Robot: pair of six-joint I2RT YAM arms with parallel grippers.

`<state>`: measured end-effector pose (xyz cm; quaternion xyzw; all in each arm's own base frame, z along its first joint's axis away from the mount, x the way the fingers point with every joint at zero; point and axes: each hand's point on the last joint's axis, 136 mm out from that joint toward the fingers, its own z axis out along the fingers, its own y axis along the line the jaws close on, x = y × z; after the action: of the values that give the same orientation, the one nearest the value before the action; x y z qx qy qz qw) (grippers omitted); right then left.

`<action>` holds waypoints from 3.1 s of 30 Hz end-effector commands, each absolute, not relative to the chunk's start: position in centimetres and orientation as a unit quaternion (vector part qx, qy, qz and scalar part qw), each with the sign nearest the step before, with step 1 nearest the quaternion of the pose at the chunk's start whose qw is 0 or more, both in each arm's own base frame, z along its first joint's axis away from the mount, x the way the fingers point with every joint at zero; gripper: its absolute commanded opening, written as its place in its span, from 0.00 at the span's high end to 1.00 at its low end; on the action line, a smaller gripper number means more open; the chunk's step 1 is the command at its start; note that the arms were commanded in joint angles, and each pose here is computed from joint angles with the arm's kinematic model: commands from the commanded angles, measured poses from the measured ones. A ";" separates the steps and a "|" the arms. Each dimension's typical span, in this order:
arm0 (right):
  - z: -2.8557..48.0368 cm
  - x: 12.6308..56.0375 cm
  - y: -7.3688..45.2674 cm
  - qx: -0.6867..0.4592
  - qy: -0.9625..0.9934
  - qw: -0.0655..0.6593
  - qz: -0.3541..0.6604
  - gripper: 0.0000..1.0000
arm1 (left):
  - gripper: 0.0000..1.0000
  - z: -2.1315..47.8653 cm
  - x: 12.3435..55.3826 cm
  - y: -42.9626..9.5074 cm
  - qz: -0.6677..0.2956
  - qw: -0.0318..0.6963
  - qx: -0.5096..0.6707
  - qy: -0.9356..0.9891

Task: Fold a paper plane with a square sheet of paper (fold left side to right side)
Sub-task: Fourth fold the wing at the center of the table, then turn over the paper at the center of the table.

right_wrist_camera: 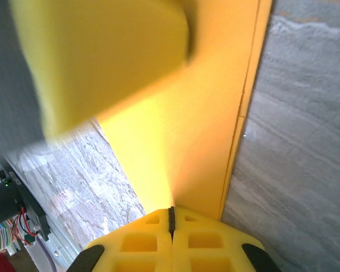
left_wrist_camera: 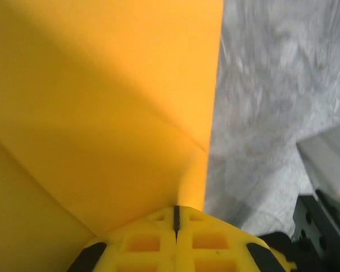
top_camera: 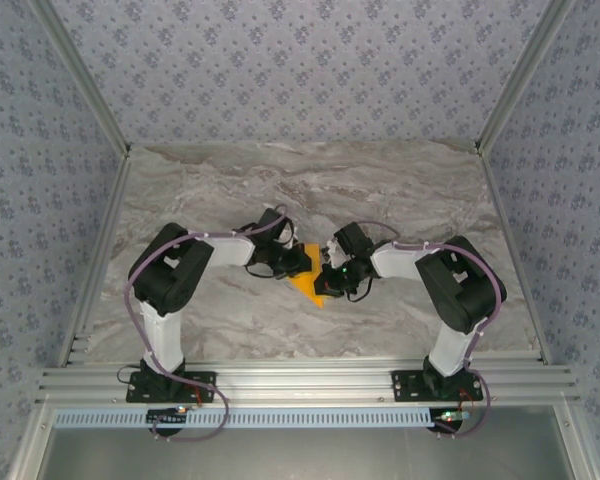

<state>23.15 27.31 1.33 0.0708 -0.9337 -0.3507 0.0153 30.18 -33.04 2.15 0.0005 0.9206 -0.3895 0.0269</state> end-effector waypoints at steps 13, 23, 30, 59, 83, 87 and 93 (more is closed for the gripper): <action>-3.5 18.1 21.9 0.038 -0.969 0.107 -0.221 1.00 | 0.96 0.9 38.8 -28.6 -0.374 0.093 -0.012 0.923; -2.8 18.4 22.4 0.043 -0.967 0.097 -0.232 1.00 | 0.95 2.8 42.4 -27.0 -0.360 0.105 -0.006 0.927; 0.9 21.4 26.5 0.059 -0.938 0.021 -0.340 0.92 | 0.85 7.7 41.8 -25.9 -0.376 0.149 -0.007 0.914; 11.5 27.3 22.7 0.062 -0.902 -0.218 -0.367 0.46 | 0.64 4.6 32.7 -30.9 -0.404 0.084 -0.032 0.910; 12.3 27.0 20.0 0.007 -0.874 -0.223 -0.432 0.27 | 0.89 7.6 34.1 -34.3 -0.434 0.104 -0.003 0.895; 13.1 27.2 20.0 -0.010 -0.853 -0.217 -0.476 0.05 | 0.95 10.6 34.4 -34.3 -0.449 0.126 0.001 0.885; 15.2 27.6 20.0 -0.017 -0.811 -0.218 -0.543 0.00 | 0.98 17.2 35.5 -34.1 -0.490 0.172 0.003 0.855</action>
<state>27.62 19.12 12.61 -0.0340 -0.8459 -0.4870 -0.2148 34.33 -33.78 11.44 -0.0083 0.8833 -0.4507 0.1285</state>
